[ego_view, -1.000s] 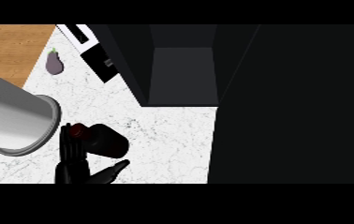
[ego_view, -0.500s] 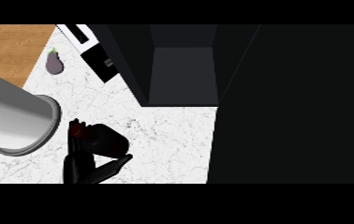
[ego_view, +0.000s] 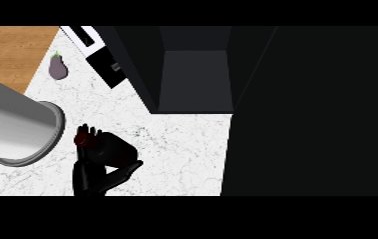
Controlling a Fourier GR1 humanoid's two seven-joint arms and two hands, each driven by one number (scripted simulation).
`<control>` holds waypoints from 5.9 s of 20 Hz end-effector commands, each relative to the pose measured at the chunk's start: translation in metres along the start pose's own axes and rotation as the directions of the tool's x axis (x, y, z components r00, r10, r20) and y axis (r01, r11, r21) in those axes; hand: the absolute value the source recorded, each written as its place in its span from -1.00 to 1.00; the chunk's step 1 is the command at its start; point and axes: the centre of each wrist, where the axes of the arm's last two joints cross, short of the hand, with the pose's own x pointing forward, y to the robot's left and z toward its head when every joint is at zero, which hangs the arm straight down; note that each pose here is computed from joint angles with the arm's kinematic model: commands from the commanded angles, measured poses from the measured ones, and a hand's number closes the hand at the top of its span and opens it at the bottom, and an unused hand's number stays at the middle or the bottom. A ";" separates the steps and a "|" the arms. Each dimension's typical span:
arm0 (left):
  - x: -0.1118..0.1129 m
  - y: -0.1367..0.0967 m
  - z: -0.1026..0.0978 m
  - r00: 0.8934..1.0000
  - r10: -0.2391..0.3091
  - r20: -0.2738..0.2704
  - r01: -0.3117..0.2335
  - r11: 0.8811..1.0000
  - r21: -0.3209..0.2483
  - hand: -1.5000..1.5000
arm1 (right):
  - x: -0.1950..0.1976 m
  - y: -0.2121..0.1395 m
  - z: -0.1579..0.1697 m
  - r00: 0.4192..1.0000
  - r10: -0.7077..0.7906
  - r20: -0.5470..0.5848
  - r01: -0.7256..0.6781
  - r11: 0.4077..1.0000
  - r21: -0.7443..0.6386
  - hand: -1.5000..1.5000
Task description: Pick up the wine, place it into the cabinet and close the cabinet
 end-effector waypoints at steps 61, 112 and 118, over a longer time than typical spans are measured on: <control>0.194 -0.189 -0.005 0.989 0.124 0.080 -0.047 0.779 -0.625 1.00 | 0.001 -0.004 0.012 0.997 -0.068 0.028 0.067 0.997 0.047 -1.00; 0.067 -0.216 -0.058 0.969 -0.079 0.234 0.167 0.907 -0.386 1.00 | 0.009 -0.003 0.021 0.998 -0.047 0.049 0.045 0.998 0.039 -1.00; 0.082 -0.230 -0.083 0.975 -0.047 0.217 0.127 0.918 -0.375 1.00 | 0.014 -0.002 0.017 0.998 -0.046 0.039 0.044 0.998 0.048 -1.00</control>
